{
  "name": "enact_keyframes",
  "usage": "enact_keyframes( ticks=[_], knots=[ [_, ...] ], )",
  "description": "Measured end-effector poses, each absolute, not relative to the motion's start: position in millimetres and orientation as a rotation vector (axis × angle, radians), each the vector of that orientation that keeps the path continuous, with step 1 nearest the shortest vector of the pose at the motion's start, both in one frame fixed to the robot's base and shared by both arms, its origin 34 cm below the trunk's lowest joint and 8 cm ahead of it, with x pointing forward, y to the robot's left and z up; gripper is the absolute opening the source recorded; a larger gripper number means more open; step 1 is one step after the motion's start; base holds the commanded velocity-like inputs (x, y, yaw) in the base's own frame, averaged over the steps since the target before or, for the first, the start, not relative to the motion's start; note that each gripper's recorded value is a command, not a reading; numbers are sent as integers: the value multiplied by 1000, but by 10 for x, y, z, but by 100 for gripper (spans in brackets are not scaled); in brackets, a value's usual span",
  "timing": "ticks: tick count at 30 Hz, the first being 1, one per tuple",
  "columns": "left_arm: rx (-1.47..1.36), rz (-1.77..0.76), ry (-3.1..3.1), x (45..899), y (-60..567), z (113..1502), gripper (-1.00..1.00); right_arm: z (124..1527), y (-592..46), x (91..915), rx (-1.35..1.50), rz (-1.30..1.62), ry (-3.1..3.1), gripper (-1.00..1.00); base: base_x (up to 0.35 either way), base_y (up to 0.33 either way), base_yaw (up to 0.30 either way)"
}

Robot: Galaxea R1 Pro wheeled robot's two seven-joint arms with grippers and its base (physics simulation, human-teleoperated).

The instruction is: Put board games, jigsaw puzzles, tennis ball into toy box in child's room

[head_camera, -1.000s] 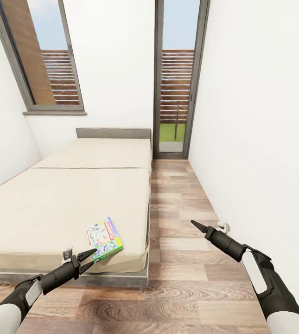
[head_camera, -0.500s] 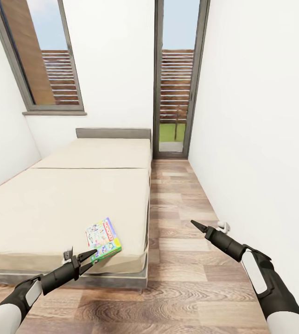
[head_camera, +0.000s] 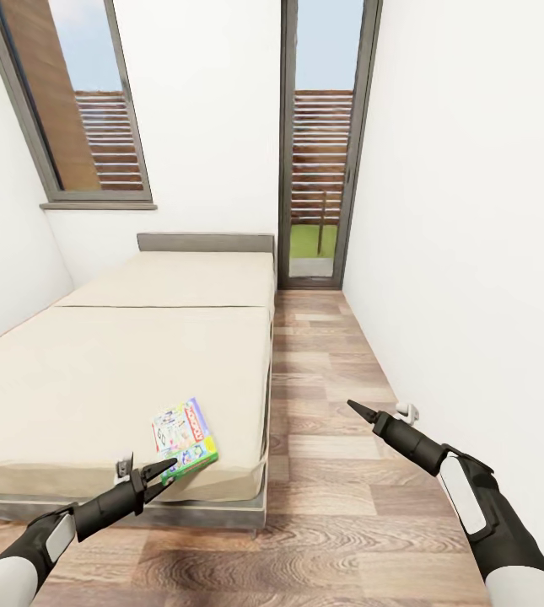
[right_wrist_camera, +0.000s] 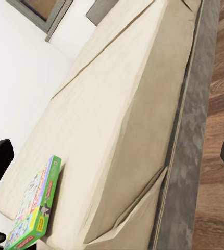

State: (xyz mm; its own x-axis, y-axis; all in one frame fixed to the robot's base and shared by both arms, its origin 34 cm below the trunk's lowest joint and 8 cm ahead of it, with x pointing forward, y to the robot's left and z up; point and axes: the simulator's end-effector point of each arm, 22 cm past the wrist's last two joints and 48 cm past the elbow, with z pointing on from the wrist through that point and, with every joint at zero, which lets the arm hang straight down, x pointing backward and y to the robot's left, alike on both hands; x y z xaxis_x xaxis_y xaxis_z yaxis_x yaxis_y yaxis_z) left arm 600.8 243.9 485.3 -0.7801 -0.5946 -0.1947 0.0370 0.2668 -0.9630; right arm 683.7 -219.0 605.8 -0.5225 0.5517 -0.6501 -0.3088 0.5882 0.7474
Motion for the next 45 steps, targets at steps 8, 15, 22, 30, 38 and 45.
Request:
enact_keyframes(
  ticks=[8,15,22,30,38,45],
  knots=[
    [-502,-1550,2010,6008,2439,4853,100,6058,-2193,6838,199,1088,1827,100,0,0,0],
    [-501,-1550,2011,6008,2439,4855,100,6057,-2194,6838,199,1087,1827,100,0,0,0],
    [-500,-1551,2010,6008,2438,4857,100,6055,-2194,6838,199,1087,1828,100,0,0,0],
    [-500,-1551,2010,6008,2438,4857,100,6051,-2195,6837,200,1087,1829,100,0,0,0],
    [-500,-1552,2009,6008,2438,4859,100,6051,-2194,6837,200,1088,1828,100,0,0,0],
    [-500,-1553,2009,6008,2438,4860,100,6051,-2194,6837,200,1087,1829,100,0,0,0]
  ],
)
